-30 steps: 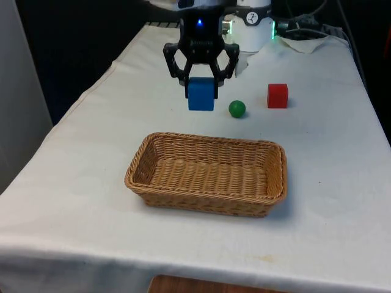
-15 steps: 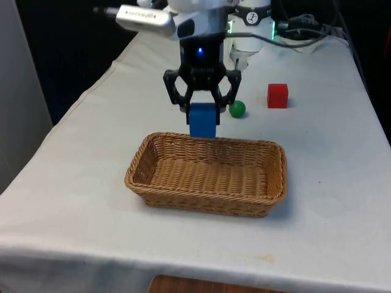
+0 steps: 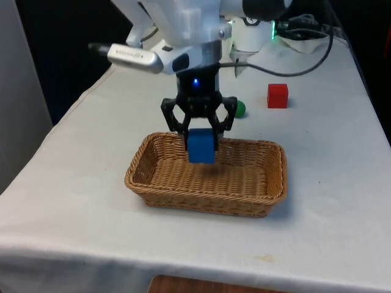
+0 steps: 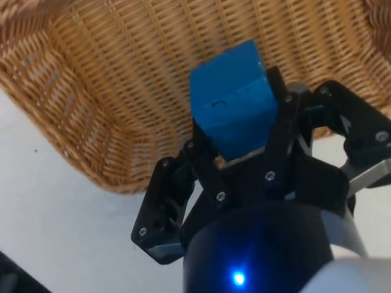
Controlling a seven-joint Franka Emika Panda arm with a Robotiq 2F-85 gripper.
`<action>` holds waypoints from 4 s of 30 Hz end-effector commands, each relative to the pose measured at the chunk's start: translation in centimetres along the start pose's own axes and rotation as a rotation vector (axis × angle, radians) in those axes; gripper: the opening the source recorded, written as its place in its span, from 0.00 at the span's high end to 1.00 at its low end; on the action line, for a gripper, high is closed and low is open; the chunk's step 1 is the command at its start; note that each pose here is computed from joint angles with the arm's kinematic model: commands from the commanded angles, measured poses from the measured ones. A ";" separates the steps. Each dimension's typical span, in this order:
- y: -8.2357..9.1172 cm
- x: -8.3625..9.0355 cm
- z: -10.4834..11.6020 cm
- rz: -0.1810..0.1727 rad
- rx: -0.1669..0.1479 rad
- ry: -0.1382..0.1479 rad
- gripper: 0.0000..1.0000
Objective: Place all non-red objects into the basket.
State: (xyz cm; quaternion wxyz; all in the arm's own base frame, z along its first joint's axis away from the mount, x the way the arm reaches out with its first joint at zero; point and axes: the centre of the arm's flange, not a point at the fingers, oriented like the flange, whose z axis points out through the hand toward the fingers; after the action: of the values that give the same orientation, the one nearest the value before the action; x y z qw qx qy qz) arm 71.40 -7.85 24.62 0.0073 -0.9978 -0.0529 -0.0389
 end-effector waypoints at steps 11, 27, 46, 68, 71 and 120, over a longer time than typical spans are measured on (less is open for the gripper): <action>-0.3 1.0 3.6 -0.012 0.002 -0.010 0.98; -0.3 0.9 3.9 -0.014 -0.006 -0.014 0.00; 0.9 0.1 -2.2 -0.015 0.009 -0.028 0.00; 0.9 -4.5 -7.8 -0.032 0.041 -0.032 0.00; 1.0 -4.9 -8.2 -0.034 0.044 -0.033 0.00; 0.6 -16.2 -12.8 -0.053 0.118 -0.054 0.00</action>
State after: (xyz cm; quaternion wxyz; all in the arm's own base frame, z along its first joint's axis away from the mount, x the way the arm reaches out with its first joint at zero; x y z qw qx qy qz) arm 54.97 -10.40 36.12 0.0727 -0.9940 -0.0818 -0.0065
